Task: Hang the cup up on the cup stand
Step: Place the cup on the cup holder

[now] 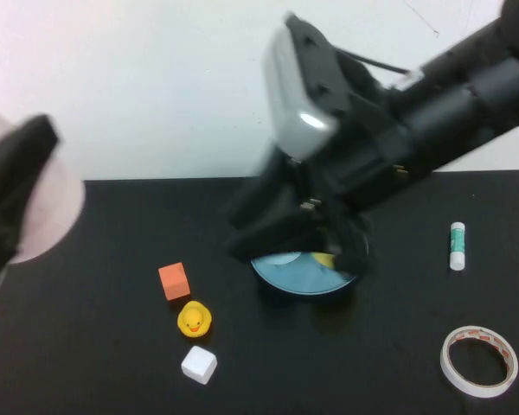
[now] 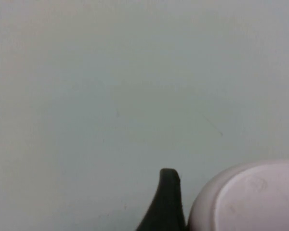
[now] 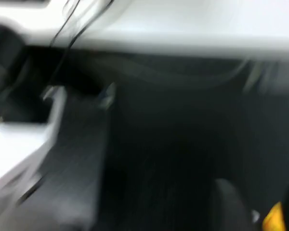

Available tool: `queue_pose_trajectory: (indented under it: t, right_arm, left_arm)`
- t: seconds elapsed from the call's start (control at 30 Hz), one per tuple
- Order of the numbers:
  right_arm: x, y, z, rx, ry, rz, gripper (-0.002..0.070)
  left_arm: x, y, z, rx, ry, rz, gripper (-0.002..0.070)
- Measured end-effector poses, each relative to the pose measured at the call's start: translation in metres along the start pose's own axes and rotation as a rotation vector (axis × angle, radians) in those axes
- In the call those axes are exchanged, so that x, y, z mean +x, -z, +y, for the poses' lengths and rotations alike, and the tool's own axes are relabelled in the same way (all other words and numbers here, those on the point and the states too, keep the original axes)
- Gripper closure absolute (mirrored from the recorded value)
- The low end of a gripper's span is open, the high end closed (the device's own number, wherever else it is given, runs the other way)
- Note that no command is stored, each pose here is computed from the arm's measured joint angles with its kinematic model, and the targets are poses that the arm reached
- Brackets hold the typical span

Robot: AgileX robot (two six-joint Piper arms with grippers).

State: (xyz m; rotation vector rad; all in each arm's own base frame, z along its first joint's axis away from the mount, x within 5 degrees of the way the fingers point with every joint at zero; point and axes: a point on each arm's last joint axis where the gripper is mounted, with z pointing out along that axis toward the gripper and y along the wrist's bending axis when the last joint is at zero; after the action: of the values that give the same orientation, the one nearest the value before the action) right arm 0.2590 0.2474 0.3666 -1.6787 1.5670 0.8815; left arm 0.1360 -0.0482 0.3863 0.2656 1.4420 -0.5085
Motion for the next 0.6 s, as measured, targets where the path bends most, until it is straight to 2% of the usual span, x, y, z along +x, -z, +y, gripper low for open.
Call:
queue_pose_trajectory:
  t: [0.1, 0.2, 0.33, 0.6]
  right_arm:
    - [0.013, 0.012, 0.004, -0.06, -0.074, 0.111, 0.0575]
    - [0.02, 0.02, 0.004, -0.037, -0.13, 0.205, 0.064]
    - [0.025, 0.03, 0.01, 0.014, -0.177, 0.291, 0.0664]
    - [0.042, 0.05, 0.036, 0.106, -0.278, 0.426, 0.0666]
  left_arm:
    - [0.007, -0.026, 0.008, 0.036, -0.081, 0.072, 0.0111]
    - [0.012, -0.056, 0.019, 0.06, -0.083, 0.132, 0.0112]
    - [0.025, -0.107, 0.034, 0.152, -0.05, 0.212, 0.0112]
    - [0.065, -0.22, 0.06, 0.562, 0.02, 0.257, 0.0113]
